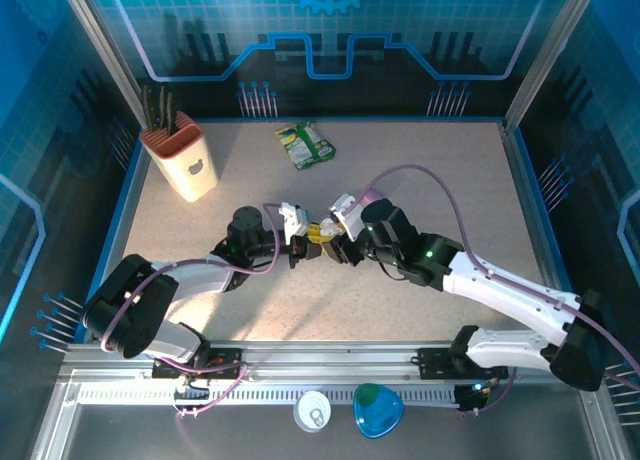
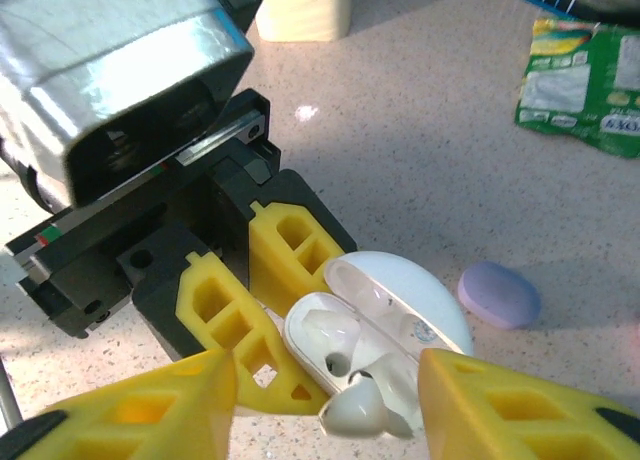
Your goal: Insert the wireless bluetooth earbuds into the charging case
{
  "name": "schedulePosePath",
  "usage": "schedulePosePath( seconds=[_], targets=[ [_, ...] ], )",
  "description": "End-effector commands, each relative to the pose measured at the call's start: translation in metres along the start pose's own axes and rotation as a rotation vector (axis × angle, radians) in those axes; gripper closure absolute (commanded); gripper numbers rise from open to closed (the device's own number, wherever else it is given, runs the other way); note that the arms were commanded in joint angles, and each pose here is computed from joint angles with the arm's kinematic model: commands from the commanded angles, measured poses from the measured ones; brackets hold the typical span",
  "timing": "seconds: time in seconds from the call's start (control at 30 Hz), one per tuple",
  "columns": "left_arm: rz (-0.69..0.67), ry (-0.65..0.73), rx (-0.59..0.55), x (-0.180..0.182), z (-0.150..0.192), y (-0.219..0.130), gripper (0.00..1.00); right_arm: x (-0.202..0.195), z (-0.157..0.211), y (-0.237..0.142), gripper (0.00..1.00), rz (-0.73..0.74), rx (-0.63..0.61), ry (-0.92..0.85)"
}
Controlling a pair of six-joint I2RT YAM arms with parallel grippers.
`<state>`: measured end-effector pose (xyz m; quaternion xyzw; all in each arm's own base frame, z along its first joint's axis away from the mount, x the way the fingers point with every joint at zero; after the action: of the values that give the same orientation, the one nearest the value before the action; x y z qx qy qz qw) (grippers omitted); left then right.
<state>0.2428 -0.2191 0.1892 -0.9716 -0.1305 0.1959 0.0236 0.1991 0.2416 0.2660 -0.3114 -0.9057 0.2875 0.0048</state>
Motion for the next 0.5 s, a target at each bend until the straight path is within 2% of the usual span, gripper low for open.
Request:
schedulePosePath(
  seconds=[0.0,0.17,0.3,0.47],
  targets=[
    [0.017,0.026,-0.025,-0.002,-0.008,0.003,0.96,-0.014,-0.01,-0.018,0.43,0.063,-0.083,0.081],
    [0.023,0.032,-0.022,-0.003,-0.008,0.003,0.96,-0.026,-0.013,-0.035,0.34,0.028,-0.163,0.179],
    [0.026,0.039,-0.023,-0.004,-0.007,0.003,0.96,-0.029,-0.002,-0.031,0.35,0.015,-0.131,0.226],
    [0.04,0.036,-0.023,-0.005,-0.008,0.002,0.96,-0.024,0.012,-0.018,0.36,-0.044,-0.034,0.224]
  ],
)
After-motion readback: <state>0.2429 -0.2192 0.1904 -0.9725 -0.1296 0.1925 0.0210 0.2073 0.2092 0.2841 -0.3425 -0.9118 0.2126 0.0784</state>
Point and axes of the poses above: each hand's point on the last joint's axis, 136 mm out from that joint toward the fingers, its own y axis out along the fingers, its own x axis along the line the jaws close on, z = x × y, the point moved 7 cm from there along -y, back along the fingers, and after that the axes turned 14 degrees about -y, right-handed, at the moved point
